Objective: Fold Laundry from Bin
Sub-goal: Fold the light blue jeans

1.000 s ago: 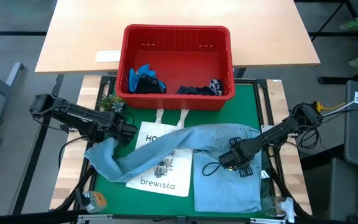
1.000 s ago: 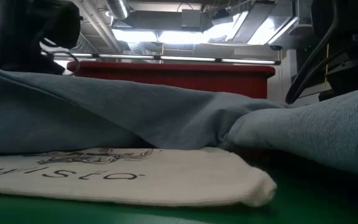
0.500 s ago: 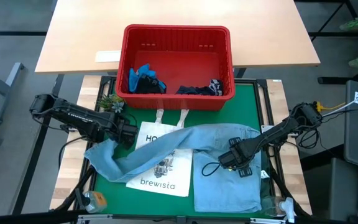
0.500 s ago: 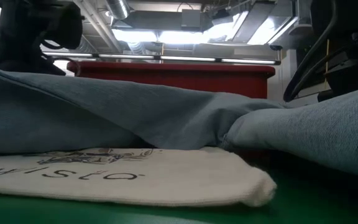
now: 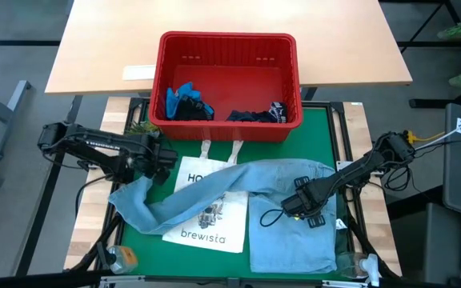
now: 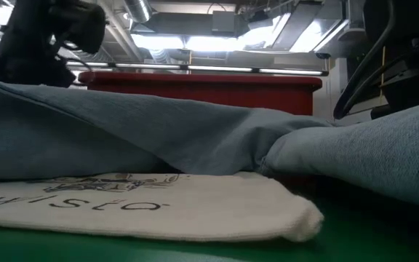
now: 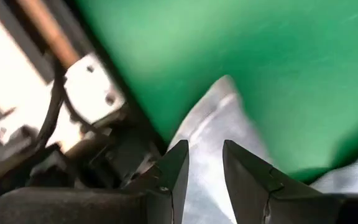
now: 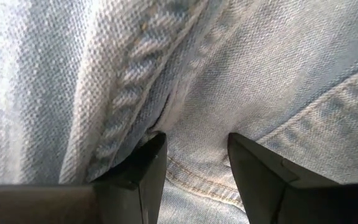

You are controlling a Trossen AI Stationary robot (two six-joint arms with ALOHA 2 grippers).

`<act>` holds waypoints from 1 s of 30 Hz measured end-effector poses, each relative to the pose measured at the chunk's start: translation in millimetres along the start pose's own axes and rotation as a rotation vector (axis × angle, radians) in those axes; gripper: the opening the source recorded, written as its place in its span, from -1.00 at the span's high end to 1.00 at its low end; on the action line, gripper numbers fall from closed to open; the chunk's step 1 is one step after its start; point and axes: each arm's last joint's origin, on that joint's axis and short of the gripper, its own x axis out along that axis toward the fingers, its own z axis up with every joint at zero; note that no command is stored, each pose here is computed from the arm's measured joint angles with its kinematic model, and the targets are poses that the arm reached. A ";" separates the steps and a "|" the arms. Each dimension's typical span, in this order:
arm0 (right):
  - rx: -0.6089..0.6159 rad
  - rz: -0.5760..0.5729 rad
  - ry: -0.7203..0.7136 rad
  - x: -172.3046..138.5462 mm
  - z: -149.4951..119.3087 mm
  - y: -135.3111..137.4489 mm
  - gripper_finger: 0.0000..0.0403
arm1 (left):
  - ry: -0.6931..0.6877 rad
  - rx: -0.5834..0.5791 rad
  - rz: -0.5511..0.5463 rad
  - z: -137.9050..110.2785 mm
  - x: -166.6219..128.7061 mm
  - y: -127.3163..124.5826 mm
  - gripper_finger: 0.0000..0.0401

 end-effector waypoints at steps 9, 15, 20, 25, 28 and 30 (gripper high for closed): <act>0.000 -0.018 -0.005 0.1 0.3 -0.5 0.13 | 0.046 -0.073 0.028 -10.3 18.4 -2.9 0.53; 0.000 -0.025 -0.008 0.0 0.5 -0.7 0.13 | 0.040 -0.069 0.062 -8.5 23.3 -9.9 0.53; 0.000 -0.028 -0.013 0.1 1.0 -0.7 0.13 | 0.076 -0.056 0.150 -4.6 34.0 -19.8 0.53; 0.000 -0.030 -0.015 0.1 1.0 -0.7 0.13 | 0.138 0.034 0.164 -0.2 42.0 -33.8 0.53; 0.000 -0.031 -0.015 0.1 1.1 -0.8 0.13 | 0.146 0.082 0.130 2.5 44.6 -42.0 0.53; 0.000 -0.036 -0.017 0.1 1.2 -0.9 0.13 | 0.127 0.093 0.094 4.4 45.7 -46.3 0.53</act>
